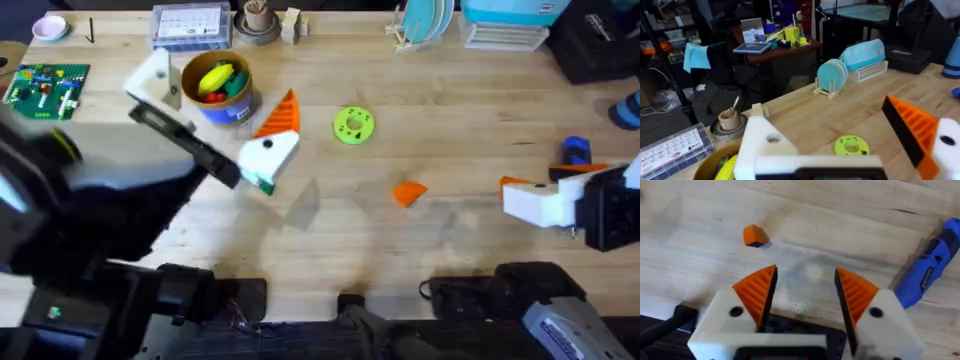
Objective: Pick up the gripper from the table and insert it into the empty holder that is missing its gripper. Then pick up a screw, insert it into the mounting hole, and use the screwdriver to tighten it. Finally, clean up the table by picking up the vegetable and placing it into the bucket.
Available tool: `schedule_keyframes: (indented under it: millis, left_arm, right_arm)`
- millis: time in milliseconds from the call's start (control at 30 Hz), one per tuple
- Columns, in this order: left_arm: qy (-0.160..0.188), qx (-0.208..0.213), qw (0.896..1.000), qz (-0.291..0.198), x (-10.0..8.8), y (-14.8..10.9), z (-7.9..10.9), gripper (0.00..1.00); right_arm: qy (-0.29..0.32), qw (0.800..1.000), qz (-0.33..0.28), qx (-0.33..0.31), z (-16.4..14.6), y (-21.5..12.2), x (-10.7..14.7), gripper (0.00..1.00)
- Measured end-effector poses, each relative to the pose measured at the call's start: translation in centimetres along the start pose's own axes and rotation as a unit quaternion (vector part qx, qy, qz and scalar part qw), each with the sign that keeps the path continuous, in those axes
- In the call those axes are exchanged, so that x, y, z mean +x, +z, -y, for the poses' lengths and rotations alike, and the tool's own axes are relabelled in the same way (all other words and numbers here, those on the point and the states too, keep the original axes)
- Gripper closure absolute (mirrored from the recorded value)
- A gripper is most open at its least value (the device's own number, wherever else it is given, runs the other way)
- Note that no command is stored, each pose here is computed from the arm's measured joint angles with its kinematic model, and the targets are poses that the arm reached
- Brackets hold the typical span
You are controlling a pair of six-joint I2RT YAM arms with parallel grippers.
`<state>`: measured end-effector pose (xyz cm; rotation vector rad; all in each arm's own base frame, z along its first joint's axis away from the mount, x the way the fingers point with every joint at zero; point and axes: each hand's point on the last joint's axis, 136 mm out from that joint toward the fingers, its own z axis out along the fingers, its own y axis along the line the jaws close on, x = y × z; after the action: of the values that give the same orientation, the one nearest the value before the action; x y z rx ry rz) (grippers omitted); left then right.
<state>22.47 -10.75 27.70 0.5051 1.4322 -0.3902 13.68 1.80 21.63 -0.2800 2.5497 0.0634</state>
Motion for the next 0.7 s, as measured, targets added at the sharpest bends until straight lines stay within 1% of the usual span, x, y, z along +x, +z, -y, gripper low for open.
schedule_keyframes:
  millis: [233, 300, 367, 500, 633, 700]
  left_arm:
    - [0.017, -0.002, 0.999, 0.037, 2.9, -1.7, 1.0, 0.008]
    - [0.022, -0.003, 0.999, 0.049, 3.4, -1.9, 1.1, 0.008]
    - [0.022, -0.003, 0.999, 0.048, 4.2, -1.8, 1.1, 0.008]
    - [0.012, 0.003, 1.0, 0.027, 6.6, -1.4, 1.2, 0.008]
    - [-0.014, 0.015, 0.999, -0.029, 9.9, -1.3, 1.7, 0.008]
    - [-0.022, 0.018, 0.999, -0.045, 10.7, -1.4, 1.9, 0.008]
  right_arm:
    - [0.0, 1.0, 0.0, 0.0, 0.0, 0.0, 0.0, 0.252]
    - [0.0, 1.0, 0.0, 0.0, 0.0, 0.0, 0.0, 0.251]
    - [0.0, 1.0, 0.0, 0.0, 0.0, 0.0, 0.0, 0.251]
    - [0.0, 1.0, 0.0, 0.0, 0.0, 0.0, 0.0, 0.251]
    - [0.0, 1.0, 0.0, 0.0, 0.0, 0.0, 0.0, 0.251]
    - [0.0, 1.0, 0.0, 0.0, 0.0, 0.0, 0.0, 0.252]
